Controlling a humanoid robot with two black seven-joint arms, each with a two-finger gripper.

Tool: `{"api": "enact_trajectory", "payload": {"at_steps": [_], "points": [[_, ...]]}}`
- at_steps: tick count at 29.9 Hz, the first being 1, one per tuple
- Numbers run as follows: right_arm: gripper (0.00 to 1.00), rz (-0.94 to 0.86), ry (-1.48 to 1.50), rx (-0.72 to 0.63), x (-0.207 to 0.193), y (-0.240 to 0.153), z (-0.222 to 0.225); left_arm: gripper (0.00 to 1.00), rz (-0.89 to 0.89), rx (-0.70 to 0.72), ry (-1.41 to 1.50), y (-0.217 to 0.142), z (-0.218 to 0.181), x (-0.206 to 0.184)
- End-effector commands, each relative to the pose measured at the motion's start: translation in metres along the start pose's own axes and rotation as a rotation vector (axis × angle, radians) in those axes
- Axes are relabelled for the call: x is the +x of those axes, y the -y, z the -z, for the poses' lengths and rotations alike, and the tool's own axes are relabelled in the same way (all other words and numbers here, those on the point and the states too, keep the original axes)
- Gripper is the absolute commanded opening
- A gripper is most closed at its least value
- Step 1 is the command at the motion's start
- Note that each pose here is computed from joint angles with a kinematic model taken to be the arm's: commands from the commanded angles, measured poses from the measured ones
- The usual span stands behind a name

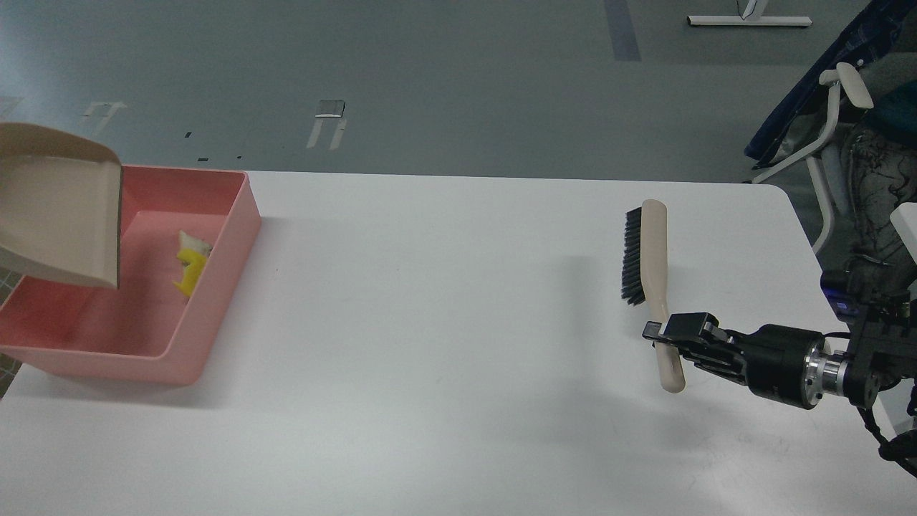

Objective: Sweep and dump garbage into bin
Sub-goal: 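Tilt the dustpan with the left gripper to dump contents into bin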

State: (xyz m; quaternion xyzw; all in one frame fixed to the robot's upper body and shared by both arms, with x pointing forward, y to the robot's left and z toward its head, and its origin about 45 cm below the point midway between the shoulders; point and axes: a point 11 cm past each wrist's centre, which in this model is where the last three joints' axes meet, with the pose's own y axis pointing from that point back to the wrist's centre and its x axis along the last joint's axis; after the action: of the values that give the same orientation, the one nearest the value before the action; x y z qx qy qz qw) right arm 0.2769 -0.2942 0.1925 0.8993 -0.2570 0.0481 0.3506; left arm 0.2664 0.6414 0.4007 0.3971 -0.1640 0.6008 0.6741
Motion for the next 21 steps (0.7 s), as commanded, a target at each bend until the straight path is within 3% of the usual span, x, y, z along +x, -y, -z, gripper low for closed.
{"api": "enact_trajectory", "payload": {"at_steps": [1,7,12,21], "points": [[0.0,0.0,0.0,0.0,0.0,0.0,0.0,0.0,-0.052,-0.082,-0.012,0.005,-0.024,0.015],[0.0,-0.001,0.0,0.0,0.0,0.0,0.0,0.0,-0.146,-0.241,-0.102,0.006,-0.06,0.037],[0.0,-0.002,0.0,-0.003,0.001,-0.001,-0.001,0.0,-0.169,-0.382,-0.236,0.025,-0.081,0.032],[0.0,-0.001,-0.001,-0.002,0.0,0.0,-0.001,0.0,-0.068,-0.389,-0.351,0.097,-0.095,-0.033]]}}
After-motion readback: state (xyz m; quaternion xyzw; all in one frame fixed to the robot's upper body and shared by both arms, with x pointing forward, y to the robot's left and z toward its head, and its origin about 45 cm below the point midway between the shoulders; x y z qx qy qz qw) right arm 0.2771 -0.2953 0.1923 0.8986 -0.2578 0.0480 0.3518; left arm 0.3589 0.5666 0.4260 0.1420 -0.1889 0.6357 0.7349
